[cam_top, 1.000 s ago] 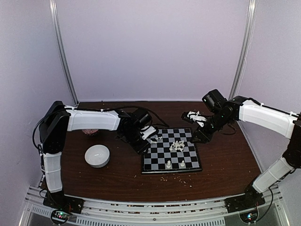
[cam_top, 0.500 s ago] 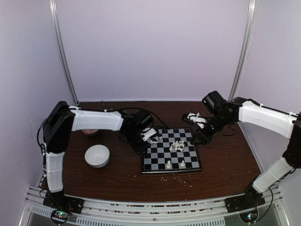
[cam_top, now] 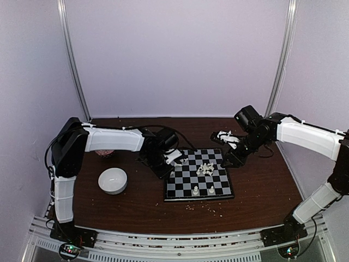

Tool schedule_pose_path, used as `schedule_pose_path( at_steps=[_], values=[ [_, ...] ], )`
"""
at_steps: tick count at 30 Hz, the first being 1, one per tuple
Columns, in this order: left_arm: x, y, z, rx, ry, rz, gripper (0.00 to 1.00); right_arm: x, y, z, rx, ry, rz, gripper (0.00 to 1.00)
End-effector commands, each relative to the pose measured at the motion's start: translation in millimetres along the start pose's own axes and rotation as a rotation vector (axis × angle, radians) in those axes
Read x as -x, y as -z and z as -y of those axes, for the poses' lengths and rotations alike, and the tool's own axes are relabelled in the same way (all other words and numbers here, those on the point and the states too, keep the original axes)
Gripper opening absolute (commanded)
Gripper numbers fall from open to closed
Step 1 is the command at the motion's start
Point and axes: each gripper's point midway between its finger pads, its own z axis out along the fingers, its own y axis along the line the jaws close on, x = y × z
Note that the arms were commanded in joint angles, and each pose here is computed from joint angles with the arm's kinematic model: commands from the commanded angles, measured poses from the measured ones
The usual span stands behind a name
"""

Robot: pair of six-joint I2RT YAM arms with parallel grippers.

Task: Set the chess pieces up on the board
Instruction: Pick up the king from the chessboard, then pass from the left arm to the right

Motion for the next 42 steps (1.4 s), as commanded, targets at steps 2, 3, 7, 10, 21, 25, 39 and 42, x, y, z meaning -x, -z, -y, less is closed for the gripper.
schedule_pose_path(
  at_steps=[2,3,7,10,21,25,39,42],
  values=[
    [11.3,5.6,-0.3,0.002,-0.015,0.031,0.13,1.6,-0.7,-0.5,0.012,-0.007,0.01,0.4],
    [12.9,7.5,-1.1,0.007,-0.015,0.037,0.13,2.6,0.1,-0.6,0.013,-0.012,0.013,0.39],
    [25.3,35.0,1.9,-0.003,-0.013,0.139,0.11,16.1,12.5,7.1,0.057,-0.116,0.093,0.39],
    [38.9,63.2,10.9,-0.049,-0.003,0.275,0.13,32.0,25.6,22.3,0.135,-0.245,0.191,0.45],
    [66.2,109.1,55.5,-0.212,-0.042,0.535,0.13,72.8,-4.9,-26.8,0.696,-0.444,0.118,0.6],
    [68.6,113.1,63.9,-0.236,-0.057,0.541,0.13,81.2,-10.2,-50.7,0.794,-0.424,0.089,0.6],
    [78.1,117.6,85.8,-0.262,-0.13,0.556,0.14,91.3,-36.8,-73.9,0.923,-0.501,0.042,0.51],
    [78.8,118.8,88.4,-0.27,-0.136,0.558,0.14,91.4,-38.9,-74.7,0.931,-0.505,0.037,0.48]
  ],
)
